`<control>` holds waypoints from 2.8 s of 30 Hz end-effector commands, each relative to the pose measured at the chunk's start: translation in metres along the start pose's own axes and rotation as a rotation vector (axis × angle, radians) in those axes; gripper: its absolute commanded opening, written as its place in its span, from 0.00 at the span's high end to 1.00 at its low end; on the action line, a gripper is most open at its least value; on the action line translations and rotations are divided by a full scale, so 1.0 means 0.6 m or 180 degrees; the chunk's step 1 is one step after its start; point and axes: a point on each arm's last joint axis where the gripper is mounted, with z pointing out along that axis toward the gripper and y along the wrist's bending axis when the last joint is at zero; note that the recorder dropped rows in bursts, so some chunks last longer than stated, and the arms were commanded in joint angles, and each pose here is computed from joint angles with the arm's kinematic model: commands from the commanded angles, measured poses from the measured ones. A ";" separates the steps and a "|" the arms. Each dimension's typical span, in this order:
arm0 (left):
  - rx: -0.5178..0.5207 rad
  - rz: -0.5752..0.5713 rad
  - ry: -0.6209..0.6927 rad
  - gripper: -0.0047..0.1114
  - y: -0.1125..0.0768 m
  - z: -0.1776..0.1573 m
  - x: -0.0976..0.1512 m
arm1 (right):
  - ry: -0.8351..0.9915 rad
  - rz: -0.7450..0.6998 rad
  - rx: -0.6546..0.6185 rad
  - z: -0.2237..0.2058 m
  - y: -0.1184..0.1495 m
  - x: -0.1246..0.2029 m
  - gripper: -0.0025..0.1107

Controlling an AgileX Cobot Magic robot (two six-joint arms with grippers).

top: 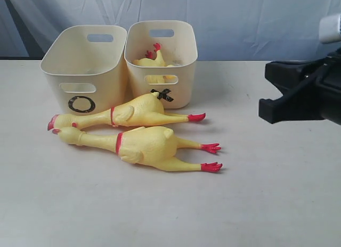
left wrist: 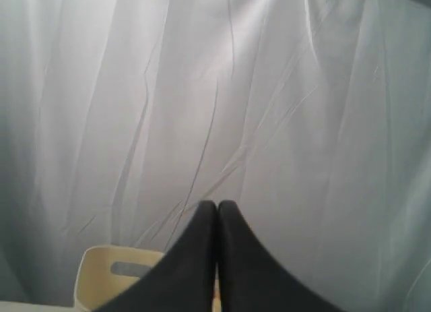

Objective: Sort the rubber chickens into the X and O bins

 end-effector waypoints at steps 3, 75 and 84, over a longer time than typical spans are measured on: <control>-0.0275 0.0191 0.0546 0.96 0.013 0.042 0.001 | -0.0145 -0.0042 -0.0611 -0.060 0.025 -0.013 0.98; 0.0842 0.2793 0.3855 0.96 0.028 0.313 0.151 | -0.0326 -0.0958 -0.1106 -0.241 0.038 0.018 0.98; 0.2122 0.3352 0.4021 0.62 0.007 0.312 0.231 | -0.0323 -0.0945 -0.1106 -0.241 0.038 0.018 0.98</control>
